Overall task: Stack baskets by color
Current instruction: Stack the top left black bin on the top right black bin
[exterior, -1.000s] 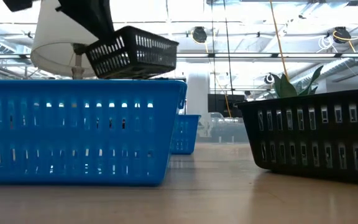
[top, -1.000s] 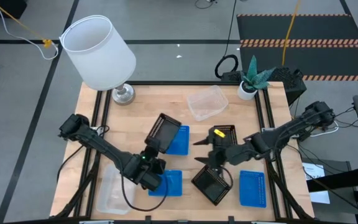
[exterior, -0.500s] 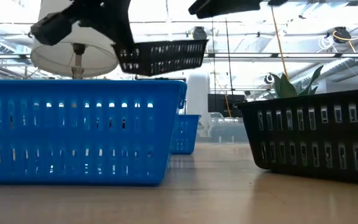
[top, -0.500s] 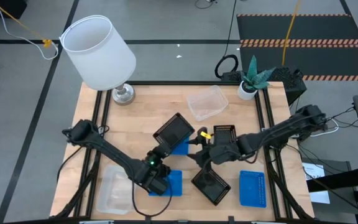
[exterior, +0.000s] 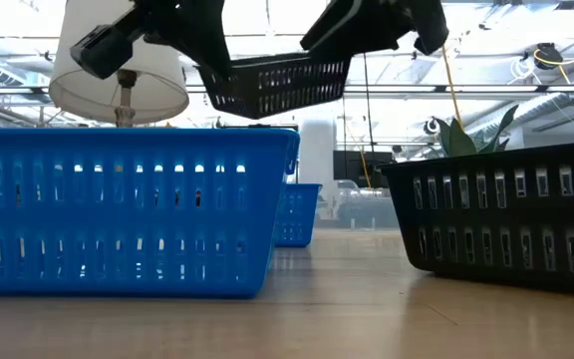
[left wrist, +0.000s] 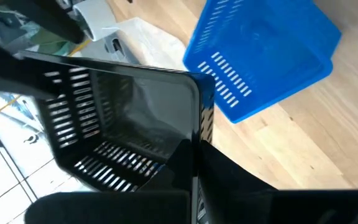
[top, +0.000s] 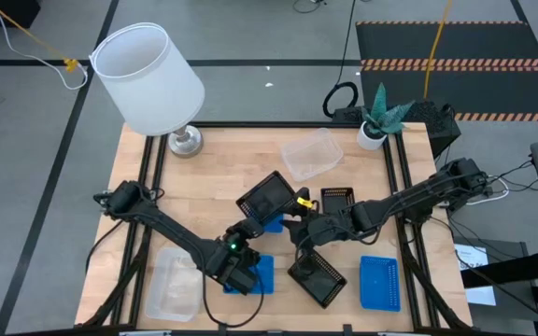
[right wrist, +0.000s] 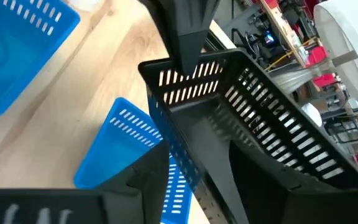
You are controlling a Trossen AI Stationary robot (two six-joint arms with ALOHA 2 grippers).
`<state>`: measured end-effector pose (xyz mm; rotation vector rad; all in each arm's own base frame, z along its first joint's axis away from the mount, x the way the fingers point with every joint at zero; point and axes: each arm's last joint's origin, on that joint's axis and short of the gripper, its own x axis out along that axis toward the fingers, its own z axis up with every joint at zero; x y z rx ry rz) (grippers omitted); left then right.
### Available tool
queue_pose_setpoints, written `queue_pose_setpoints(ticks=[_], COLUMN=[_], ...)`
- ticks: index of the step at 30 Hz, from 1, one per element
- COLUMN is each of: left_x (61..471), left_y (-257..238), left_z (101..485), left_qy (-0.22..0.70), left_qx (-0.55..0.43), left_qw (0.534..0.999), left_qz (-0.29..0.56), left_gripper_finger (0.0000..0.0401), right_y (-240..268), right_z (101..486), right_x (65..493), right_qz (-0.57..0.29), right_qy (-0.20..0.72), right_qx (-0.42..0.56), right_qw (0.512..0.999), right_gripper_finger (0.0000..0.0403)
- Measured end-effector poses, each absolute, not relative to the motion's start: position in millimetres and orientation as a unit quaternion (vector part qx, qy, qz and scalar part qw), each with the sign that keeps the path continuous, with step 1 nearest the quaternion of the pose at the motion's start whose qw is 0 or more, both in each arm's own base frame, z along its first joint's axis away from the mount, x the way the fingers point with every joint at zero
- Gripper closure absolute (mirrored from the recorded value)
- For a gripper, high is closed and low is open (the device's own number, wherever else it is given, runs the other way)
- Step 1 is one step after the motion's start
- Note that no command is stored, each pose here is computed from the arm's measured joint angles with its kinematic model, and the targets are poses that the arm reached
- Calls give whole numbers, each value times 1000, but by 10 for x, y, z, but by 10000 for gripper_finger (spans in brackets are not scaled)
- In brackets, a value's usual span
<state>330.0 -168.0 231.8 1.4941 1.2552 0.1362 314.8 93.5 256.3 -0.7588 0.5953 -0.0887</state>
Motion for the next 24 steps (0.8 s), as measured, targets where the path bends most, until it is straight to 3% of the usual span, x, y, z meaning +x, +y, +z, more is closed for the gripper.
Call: queue_pose_setpoints(ticks=[17, 21, 24], left_x=[3340, 3350, 3353], left_y=[-1706, -1711, -1709], left_z=[2319, 2320, 2321], left_qy=[520, 517, 516], left_qx=[632, 637, 637], left_qw=[572, 569, 570], left_qz=[59, 57, 57], left_gripper_finger=[391, 391, 391], right_y=[915, 908, 907], right_z=[2503, 2476, 2471], right_x=[3108, 3087, 3083], right_qz=[-28, -21, -22], right_qy=[320, 335, 338], right_qx=[-393, -398, -396], right_qw=[862, 854, 854], right_gripper_finger=[375, 380, 362])
